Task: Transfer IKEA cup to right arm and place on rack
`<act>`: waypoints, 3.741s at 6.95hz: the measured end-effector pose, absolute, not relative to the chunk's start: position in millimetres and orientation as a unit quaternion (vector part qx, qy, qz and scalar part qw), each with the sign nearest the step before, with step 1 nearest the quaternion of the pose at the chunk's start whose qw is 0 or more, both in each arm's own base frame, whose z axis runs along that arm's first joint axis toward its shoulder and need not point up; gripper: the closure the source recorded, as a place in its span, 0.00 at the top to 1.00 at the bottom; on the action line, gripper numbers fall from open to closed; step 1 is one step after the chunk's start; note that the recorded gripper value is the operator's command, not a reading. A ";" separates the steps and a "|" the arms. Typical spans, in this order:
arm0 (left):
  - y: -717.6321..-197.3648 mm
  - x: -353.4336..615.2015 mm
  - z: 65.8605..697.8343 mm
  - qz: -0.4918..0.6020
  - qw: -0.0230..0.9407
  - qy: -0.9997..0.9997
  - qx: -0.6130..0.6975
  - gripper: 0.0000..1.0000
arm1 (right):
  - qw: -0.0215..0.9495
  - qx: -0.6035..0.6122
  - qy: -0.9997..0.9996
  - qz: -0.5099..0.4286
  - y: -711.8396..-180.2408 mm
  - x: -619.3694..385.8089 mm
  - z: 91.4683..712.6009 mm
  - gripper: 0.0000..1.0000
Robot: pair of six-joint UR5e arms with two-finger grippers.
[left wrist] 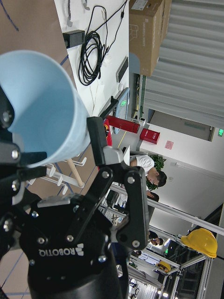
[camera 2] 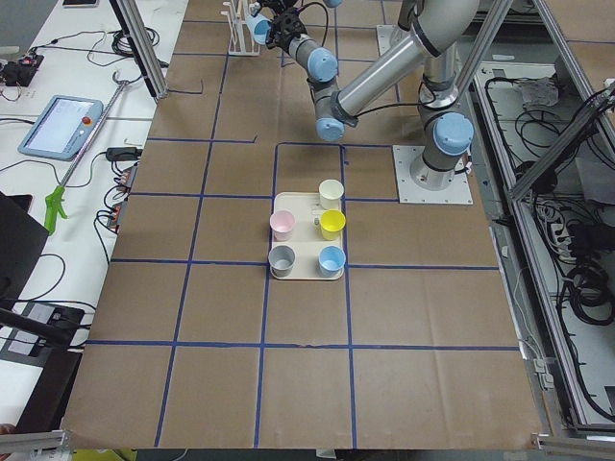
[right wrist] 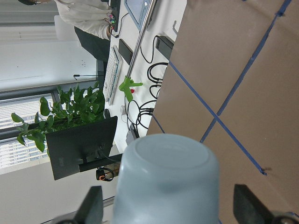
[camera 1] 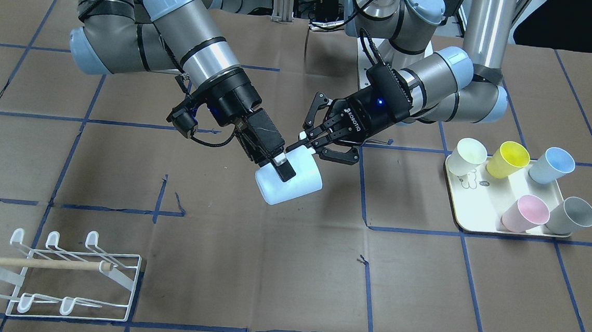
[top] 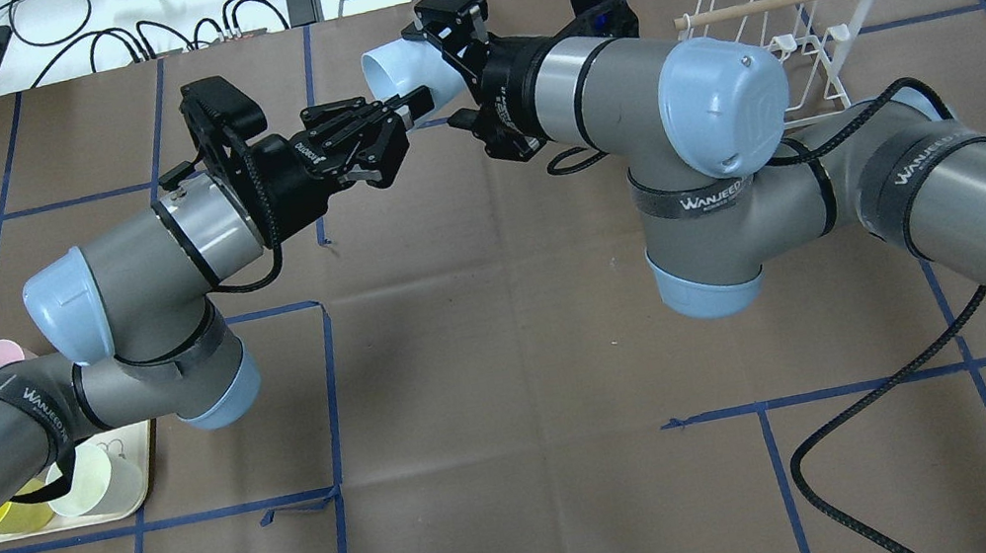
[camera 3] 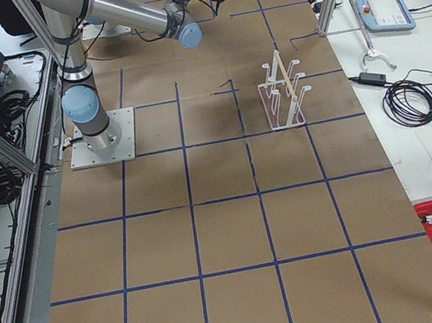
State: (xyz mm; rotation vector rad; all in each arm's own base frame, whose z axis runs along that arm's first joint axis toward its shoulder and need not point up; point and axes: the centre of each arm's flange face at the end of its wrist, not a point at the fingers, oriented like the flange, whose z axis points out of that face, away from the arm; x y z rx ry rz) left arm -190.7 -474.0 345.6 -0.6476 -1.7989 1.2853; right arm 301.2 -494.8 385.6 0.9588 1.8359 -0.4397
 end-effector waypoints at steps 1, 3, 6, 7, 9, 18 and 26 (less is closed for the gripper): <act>-474.1 -190.7 346.0 0.510 0.407 -0.713 -0.257 0.08 | 0.492 0.395 0.755 -0.181 -497.3 302.0 387.2 0.90; -474.4 -190.7 346.6 0.511 0.406 -0.713 -0.257 0.09 | 0.491 0.395 0.755 -0.180 -498.8 302.6 385.9 0.71; -474.7 -190.7 347.0 0.511 0.406 -0.712 -0.257 0.19 | 0.494 0.391 0.757 -0.174 -498.3 303.7 384.3 0.50; -475.1 -190.6 347.1 0.511 0.406 -0.713 -0.257 0.28 | 0.494 0.391 0.757 -0.173 -498.3 303.7 384.1 0.50; -475.8 -190.5 348.1 0.511 0.407 -0.713 -0.255 0.50 | 0.494 0.391 0.757 -0.173 -498.3 303.6 383.8 0.47; -479.7 -141.5 368.8 0.547 0.366 -0.722 -0.215 0.98 | 0.465 0.339 0.779 -0.247 -521.5 264.5 389.0 0.39; -564.1 -89.8 374.1 0.486 0.225 -0.843 -0.043 0.98 | 0.161 0.002 0.846 -0.509 -581.5 104.7 402.5 0.37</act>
